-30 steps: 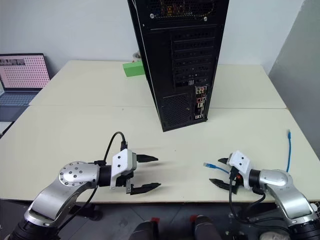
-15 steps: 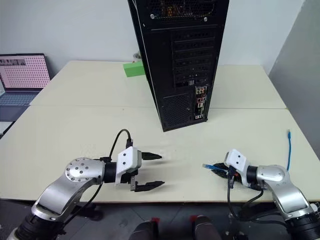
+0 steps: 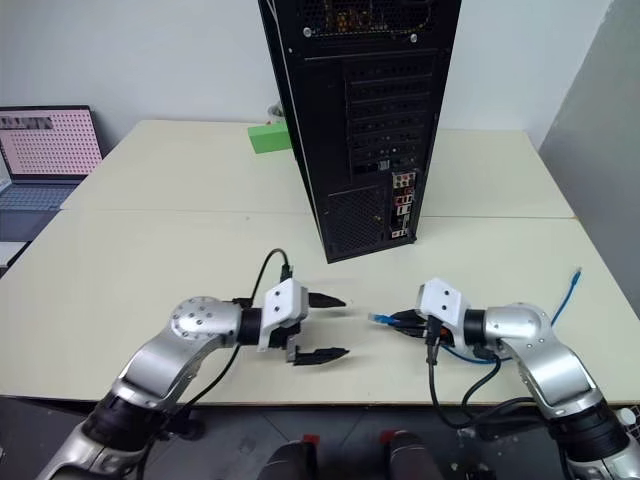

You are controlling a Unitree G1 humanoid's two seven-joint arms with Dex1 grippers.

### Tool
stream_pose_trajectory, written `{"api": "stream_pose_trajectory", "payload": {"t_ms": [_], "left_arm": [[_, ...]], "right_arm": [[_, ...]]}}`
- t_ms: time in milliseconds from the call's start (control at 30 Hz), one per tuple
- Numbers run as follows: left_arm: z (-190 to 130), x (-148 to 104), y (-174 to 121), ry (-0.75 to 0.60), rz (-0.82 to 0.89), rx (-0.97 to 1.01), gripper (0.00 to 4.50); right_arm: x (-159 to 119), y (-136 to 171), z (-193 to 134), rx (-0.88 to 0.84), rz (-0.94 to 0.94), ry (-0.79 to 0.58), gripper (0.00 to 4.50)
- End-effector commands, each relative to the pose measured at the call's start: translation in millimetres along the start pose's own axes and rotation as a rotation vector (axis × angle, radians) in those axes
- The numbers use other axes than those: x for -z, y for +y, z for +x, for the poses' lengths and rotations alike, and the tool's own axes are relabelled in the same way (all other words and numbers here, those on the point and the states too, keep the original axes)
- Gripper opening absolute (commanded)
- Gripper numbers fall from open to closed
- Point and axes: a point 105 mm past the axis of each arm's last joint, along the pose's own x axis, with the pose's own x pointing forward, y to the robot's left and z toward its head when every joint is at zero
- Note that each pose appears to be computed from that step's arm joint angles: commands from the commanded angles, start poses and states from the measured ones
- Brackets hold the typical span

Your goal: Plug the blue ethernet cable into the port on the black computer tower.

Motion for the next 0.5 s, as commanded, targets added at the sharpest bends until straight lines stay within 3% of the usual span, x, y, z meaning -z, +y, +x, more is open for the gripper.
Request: {"api": "stream_pose_trajectory", "payload": {"t_ms": [33,133,500], "left_arm": [[7.8,-5.8,6.3,-0.013,0.041,0.016,4.50],[10.7,-6.4,7.1,-0.015,0.046,0.030,4.50],[16.0,-3.1,5.7,-0.020,0.057,0.079,2.34]], "right_arm": [[-11.0,-0.3,4.5,-0.014,-0.054,-0.009,0.04],[-11.5,-0.2,6.3,-0.019,-0.064,-0.005,0.04],[-13.4,5.4,12.0,-0.043,-0.094,0.007,0.04]]}}
